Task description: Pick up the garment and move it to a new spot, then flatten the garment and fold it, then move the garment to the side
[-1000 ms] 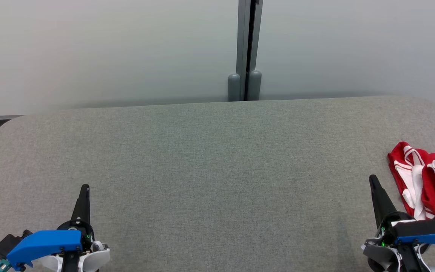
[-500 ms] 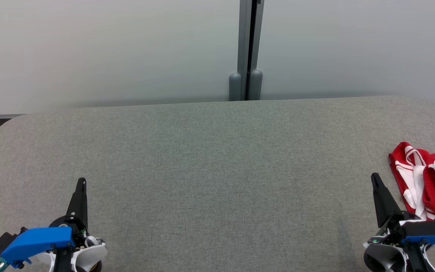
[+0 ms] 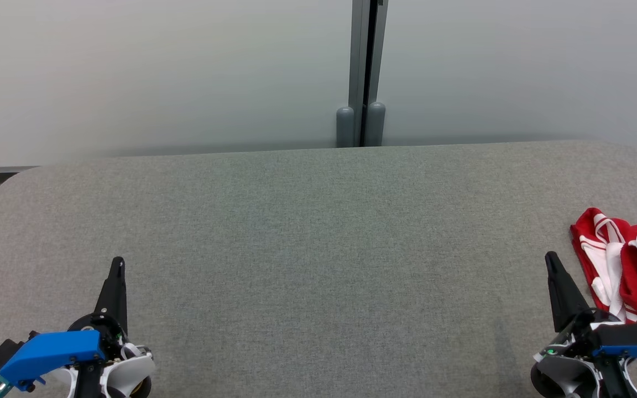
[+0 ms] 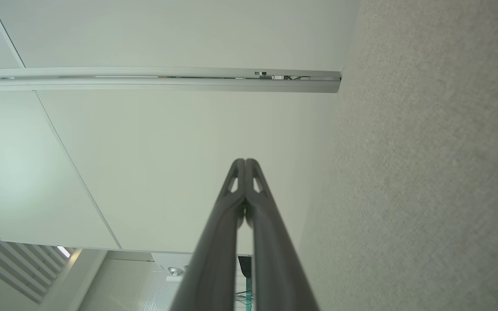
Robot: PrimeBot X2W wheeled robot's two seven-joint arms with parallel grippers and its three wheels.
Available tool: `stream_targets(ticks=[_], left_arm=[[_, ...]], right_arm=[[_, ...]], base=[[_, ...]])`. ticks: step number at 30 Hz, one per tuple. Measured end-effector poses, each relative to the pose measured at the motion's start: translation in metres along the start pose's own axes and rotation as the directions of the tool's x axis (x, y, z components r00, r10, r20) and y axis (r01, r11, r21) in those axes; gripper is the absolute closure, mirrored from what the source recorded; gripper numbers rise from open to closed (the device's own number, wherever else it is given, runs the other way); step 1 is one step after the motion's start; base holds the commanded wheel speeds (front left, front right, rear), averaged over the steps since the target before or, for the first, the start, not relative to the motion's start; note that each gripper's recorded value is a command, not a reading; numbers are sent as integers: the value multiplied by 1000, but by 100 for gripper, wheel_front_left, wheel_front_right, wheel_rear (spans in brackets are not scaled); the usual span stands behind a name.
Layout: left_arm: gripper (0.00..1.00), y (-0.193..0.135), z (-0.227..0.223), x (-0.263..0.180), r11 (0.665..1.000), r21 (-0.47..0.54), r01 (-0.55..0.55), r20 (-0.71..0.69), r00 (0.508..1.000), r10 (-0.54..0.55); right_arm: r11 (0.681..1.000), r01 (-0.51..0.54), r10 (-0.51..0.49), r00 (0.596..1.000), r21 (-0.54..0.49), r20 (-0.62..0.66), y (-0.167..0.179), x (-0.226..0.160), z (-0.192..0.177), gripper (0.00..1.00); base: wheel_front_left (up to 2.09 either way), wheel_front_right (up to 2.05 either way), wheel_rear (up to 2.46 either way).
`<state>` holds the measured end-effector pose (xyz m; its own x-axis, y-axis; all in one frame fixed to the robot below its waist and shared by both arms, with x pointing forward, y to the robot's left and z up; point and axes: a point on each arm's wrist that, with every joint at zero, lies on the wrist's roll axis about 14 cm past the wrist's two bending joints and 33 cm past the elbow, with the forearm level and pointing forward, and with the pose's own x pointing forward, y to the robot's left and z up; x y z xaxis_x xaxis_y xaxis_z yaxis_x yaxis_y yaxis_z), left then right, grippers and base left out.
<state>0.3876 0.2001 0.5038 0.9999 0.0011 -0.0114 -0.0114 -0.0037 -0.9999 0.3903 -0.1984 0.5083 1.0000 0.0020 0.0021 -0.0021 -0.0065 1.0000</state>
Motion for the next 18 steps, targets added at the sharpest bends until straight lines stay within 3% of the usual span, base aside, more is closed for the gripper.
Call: stream_targets(ticks=[18], left_arm=[[100, 0, 0, 0, 1000, 0, 0, 0, 1000, 0]], right_arm=[[1000, 0, 0, 1000, 0, 0, 0, 0, 0, 100]], base=[[0, 0, 0]])
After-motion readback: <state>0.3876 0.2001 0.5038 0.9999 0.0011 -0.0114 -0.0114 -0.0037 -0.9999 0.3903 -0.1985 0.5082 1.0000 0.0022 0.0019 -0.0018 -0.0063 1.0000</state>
